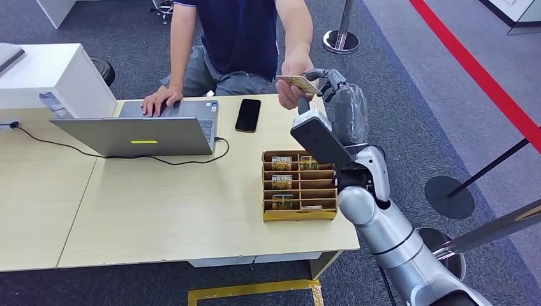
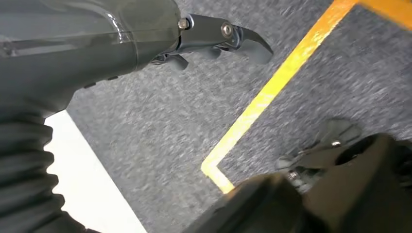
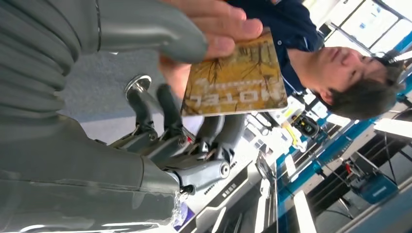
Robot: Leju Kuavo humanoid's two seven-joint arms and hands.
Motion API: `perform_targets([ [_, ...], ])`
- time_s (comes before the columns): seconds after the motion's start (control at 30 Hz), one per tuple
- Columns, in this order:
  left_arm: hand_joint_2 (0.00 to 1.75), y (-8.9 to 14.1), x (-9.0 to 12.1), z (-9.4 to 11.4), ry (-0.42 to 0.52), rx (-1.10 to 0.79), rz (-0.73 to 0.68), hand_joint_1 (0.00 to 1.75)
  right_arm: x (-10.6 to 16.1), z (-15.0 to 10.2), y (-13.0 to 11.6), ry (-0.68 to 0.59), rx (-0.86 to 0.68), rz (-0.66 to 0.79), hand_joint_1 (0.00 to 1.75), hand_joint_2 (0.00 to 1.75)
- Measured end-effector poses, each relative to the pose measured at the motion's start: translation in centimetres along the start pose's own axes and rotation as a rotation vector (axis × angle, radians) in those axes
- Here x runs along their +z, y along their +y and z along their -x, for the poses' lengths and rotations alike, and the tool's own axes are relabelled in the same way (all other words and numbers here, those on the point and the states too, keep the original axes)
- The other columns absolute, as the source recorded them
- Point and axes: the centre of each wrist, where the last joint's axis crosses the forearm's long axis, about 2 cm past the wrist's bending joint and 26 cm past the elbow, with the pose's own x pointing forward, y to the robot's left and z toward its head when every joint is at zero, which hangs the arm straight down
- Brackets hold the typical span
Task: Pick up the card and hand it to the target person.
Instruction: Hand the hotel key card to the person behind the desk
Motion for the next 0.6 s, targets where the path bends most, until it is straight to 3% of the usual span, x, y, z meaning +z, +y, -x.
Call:
perform_targets([
  [0.03,0.00,-0.1,0.0,0.2,0.004,0.000,0.001,0.00,0.0,0.0,0.1,0.004,-0.002,-0.002,0.00,1.75],
  [0.17,0.00,-0.4,0.2,0.6,0.015,0.000,0.001,0.00,0.2,0.2,0.5,0.015,-0.006,0.000,0.00,0.00],
  [0.37,0.00,-0.6,0.3,1.0,0.015,0.013,-0.006,0.00,0.6,0.9,0.1,0.066,-0.005,0.022,0.00,0.00],
  [0.6,0.00,-0.8,0.4,1.3,0.009,0.015,-0.008,0.00,1.5,3.7,-3.5,0.163,0.004,0.123,0.00,0.00],
])
